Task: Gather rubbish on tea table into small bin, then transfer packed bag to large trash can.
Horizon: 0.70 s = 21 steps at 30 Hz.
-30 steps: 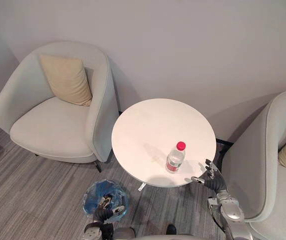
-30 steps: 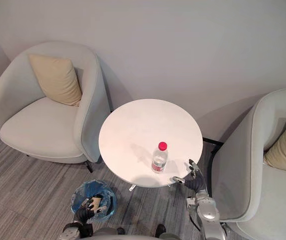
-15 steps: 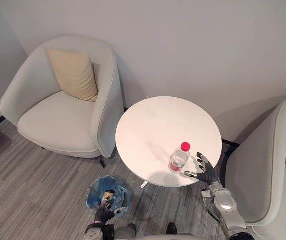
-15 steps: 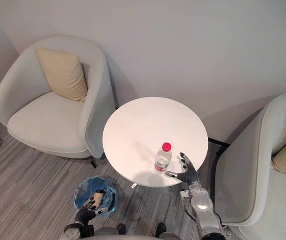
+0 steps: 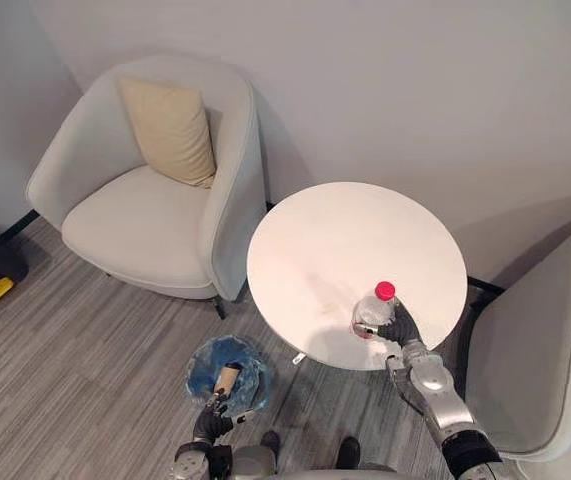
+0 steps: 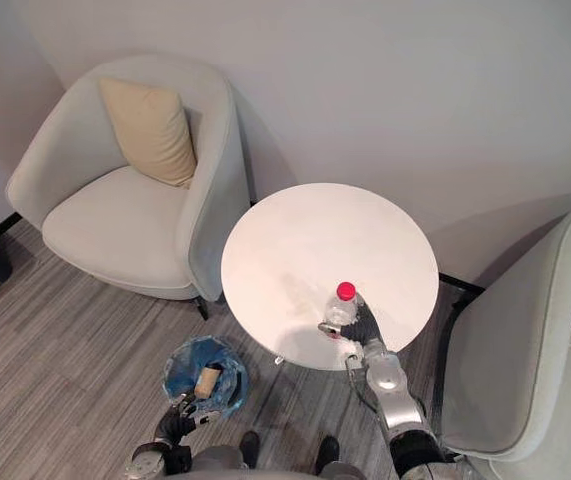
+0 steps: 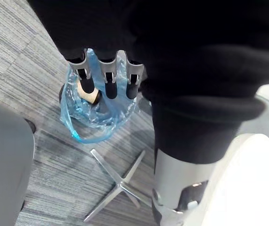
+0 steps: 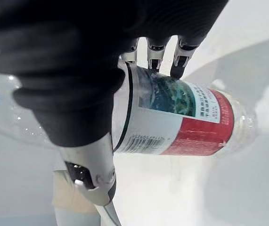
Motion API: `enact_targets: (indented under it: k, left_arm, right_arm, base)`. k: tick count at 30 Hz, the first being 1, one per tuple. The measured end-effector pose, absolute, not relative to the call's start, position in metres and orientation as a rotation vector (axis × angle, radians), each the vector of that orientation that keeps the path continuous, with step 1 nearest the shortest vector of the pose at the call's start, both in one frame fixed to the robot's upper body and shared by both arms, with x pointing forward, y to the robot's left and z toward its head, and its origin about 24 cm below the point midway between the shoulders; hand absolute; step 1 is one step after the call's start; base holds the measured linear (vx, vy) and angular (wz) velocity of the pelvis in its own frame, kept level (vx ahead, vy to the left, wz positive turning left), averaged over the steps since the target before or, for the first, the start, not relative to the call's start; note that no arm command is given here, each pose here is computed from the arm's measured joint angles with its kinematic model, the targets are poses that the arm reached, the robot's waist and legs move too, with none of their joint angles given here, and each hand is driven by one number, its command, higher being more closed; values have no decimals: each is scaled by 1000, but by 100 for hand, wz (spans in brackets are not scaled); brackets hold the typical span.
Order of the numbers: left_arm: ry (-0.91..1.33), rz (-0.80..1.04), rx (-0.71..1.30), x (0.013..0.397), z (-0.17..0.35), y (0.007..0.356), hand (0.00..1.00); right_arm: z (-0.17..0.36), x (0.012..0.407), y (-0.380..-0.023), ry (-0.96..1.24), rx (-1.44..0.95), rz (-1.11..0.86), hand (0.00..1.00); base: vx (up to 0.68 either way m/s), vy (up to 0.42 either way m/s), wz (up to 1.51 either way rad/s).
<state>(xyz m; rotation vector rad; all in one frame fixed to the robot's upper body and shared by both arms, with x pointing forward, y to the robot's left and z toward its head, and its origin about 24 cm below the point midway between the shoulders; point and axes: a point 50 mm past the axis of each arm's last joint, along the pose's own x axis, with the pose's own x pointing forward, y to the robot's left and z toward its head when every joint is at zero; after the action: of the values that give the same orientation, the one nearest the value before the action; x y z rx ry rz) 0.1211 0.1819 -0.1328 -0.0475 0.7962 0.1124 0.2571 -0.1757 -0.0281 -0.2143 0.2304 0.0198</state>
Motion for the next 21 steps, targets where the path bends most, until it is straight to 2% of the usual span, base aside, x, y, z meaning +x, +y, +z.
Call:
enact_targets:
  k: [9,21]
  left_arm:
    - [746,113,-67,132,-128,179,0]
    - [717,120,-61,137,-123,178,0]
  right_arm:
    - [0,290,-171,130,-193,-14,100]
    - [24,293,-164,16,-158,-18,100]
  base:
    - [-9,-1,7]
    - [-21,6,1]
